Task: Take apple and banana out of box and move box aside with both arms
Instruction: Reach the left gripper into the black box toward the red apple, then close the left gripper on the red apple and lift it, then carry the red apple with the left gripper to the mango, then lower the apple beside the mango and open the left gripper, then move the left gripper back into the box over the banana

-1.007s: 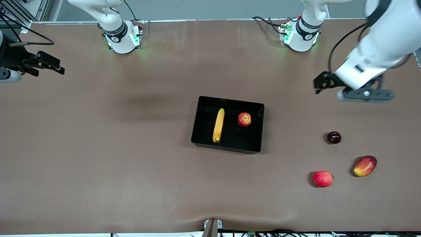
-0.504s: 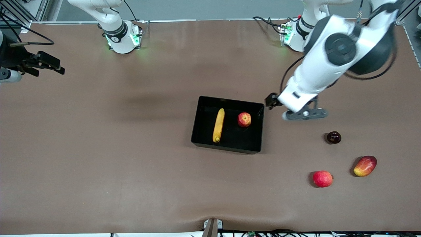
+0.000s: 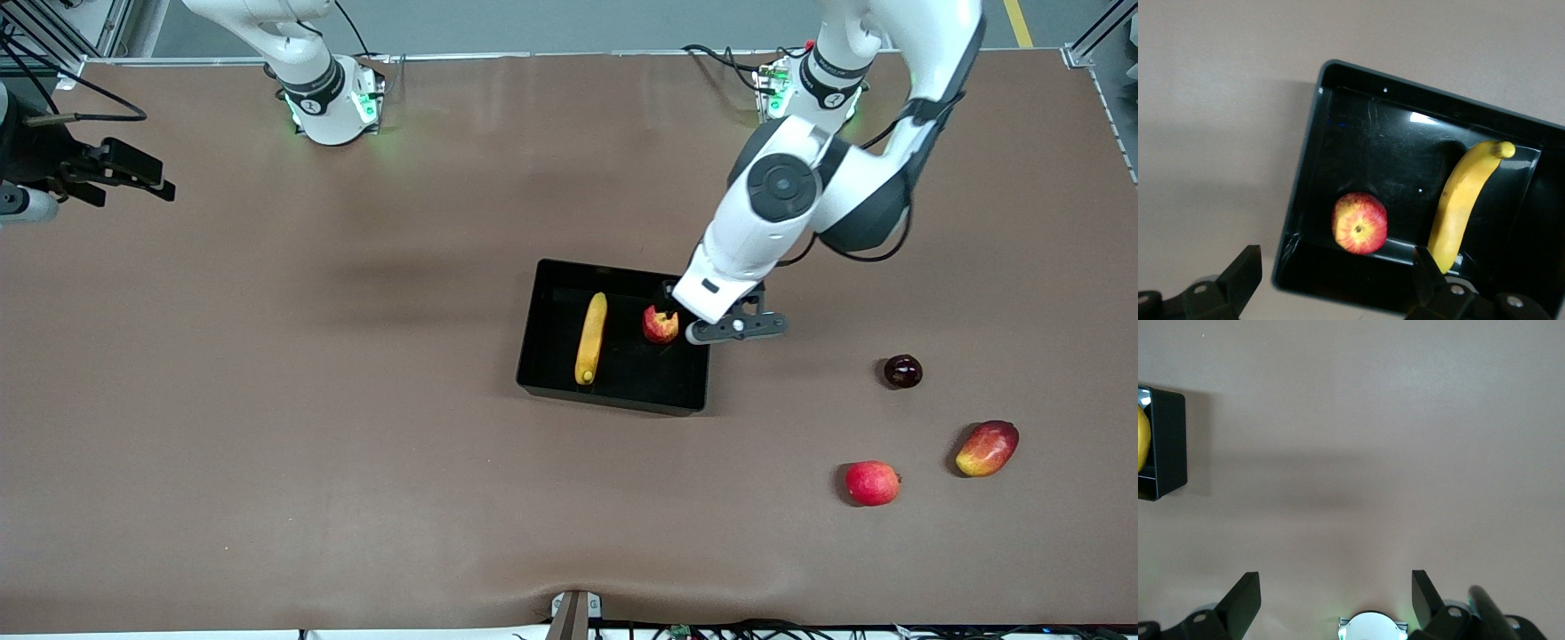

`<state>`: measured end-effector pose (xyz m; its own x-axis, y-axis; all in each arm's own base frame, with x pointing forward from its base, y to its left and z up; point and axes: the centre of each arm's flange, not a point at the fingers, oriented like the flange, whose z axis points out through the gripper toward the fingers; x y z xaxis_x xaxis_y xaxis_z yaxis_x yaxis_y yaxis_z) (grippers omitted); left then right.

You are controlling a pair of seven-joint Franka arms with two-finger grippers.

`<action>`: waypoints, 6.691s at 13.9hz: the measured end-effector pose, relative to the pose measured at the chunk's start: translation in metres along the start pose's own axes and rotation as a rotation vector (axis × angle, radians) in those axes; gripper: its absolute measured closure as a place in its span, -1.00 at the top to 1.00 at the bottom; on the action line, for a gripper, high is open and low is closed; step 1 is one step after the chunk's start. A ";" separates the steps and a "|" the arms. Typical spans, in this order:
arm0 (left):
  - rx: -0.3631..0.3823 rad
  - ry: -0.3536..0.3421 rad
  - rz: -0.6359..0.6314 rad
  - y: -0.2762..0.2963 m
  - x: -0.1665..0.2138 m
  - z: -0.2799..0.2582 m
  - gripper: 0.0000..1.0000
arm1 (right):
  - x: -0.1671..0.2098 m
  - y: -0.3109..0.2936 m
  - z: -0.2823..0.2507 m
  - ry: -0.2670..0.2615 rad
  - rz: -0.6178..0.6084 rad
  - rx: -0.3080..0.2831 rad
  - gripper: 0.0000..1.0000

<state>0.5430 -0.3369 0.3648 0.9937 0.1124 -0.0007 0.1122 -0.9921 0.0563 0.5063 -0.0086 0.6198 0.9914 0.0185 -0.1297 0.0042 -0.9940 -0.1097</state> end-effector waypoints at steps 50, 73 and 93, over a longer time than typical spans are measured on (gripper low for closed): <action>0.223 -0.030 0.362 -0.353 0.192 0.039 0.30 | 0.003 -0.001 -0.003 0.012 -0.002 -0.001 1.00; 0.010 0.071 0.310 -0.195 0.175 -0.004 1.00 | 0.034 -0.007 0.032 -0.073 -0.055 0.001 1.00; -0.135 0.199 0.200 0.140 -0.017 0.167 1.00 | 0.032 -0.022 0.044 -0.135 -0.013 -0.005 1.00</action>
<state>0.5429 -0.4867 0.2058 0.9737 -0.0622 0.2190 -0.1004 -0.9807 0.1677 0.5322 0.0184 0.5750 0.9646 0.0455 -0.2599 0.0180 -0.9941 -0.1072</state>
